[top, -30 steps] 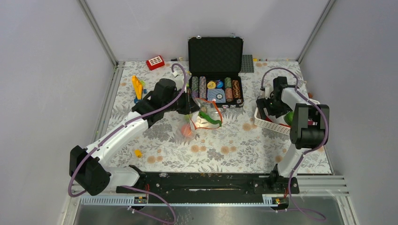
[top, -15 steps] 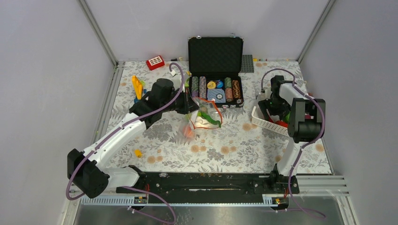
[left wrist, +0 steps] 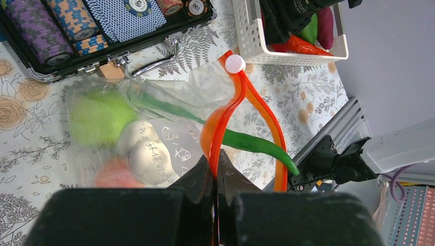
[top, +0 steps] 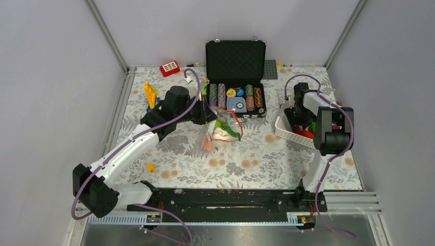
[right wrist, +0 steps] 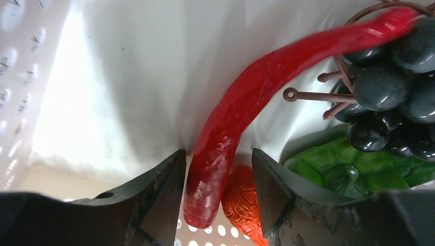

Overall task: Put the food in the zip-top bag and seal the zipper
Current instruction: Pick up the fake vegetable from the bin.

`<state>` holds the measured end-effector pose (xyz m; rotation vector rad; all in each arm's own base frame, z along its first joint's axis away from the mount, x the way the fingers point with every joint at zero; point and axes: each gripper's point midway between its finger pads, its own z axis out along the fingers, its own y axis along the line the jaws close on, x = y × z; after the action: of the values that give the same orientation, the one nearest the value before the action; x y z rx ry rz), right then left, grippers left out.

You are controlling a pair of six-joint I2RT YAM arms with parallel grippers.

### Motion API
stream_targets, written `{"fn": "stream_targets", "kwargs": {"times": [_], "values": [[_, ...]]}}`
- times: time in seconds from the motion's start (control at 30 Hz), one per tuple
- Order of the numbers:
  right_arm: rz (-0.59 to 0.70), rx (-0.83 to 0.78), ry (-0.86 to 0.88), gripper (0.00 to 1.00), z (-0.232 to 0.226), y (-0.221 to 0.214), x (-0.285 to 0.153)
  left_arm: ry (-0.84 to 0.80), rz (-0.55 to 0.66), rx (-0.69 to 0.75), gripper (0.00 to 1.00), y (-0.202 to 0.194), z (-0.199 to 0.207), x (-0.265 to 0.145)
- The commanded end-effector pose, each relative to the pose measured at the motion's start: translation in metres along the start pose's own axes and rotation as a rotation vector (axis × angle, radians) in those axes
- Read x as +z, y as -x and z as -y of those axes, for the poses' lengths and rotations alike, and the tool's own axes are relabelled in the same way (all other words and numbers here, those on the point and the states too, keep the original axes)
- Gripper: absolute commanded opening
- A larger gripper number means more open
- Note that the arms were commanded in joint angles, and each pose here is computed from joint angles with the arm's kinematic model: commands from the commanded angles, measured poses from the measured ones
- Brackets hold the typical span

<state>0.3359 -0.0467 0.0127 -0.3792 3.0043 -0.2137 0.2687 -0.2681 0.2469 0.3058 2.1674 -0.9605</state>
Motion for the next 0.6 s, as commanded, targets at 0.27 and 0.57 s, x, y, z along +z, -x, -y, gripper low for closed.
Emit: {"fn": "stream_targets", "kwargs": {"times": [0.27,0.57], "values": [[0.154,0.02,0.006,0.55,-0.0054,0.0374,-0.0085,0.011,0.058,0.027,0.0,0.0202,0.002,-0.0013],[0.167,0.062,-0.052,0.2,0.0038,0.0363,-0.0143,0.017,0.062,0.026,0.0,0.0203,0.0011,-0.0026]]}}
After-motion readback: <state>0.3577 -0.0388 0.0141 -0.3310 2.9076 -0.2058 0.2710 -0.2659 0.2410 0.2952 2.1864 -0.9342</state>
